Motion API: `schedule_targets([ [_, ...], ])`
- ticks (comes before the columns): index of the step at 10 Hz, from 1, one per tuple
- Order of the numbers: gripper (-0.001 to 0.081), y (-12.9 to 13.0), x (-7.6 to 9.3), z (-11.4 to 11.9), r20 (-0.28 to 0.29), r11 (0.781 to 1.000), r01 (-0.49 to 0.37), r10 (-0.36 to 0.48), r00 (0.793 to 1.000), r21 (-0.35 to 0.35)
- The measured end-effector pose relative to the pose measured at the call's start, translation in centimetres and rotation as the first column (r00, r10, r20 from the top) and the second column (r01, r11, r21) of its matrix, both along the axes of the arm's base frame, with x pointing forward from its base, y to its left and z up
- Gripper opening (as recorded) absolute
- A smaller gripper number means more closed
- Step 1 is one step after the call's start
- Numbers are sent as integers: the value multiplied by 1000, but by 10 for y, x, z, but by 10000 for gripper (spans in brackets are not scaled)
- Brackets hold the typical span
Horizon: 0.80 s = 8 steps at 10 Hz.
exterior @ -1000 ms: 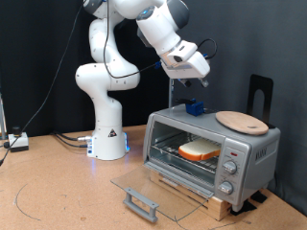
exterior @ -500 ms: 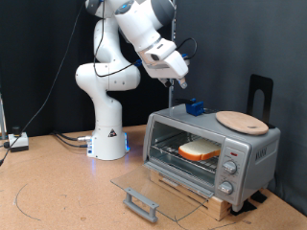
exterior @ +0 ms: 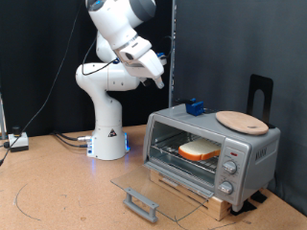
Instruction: Make a piece of toast with the oven
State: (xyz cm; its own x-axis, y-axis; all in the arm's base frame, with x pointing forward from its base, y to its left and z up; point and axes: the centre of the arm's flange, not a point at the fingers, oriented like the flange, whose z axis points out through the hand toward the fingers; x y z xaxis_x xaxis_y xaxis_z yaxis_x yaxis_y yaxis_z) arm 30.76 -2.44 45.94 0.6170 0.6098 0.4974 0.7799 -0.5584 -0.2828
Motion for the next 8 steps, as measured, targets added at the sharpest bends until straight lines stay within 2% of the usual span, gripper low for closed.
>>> schedule_targets([
  [2, 807, -29, 1, 0, 16, 1000, 17, -16, 1000, -11],
  [4, 807, -34, 2, -1, 19, 1000, 17, -16, 1000, -12],
  [5, 807, -32, 2, -3, -37, 997, 74, -74, 997, -3],
  [6, 807, -30, 3, -7, -126, 987, 164, -162, 979, 3],
  [7, 807, -31, 7, -10, -209, 965, 261, -255, 944, 2],
  [8, 807, -35, 11, -14, -285, 933, 360, -349, 893, -16],
])
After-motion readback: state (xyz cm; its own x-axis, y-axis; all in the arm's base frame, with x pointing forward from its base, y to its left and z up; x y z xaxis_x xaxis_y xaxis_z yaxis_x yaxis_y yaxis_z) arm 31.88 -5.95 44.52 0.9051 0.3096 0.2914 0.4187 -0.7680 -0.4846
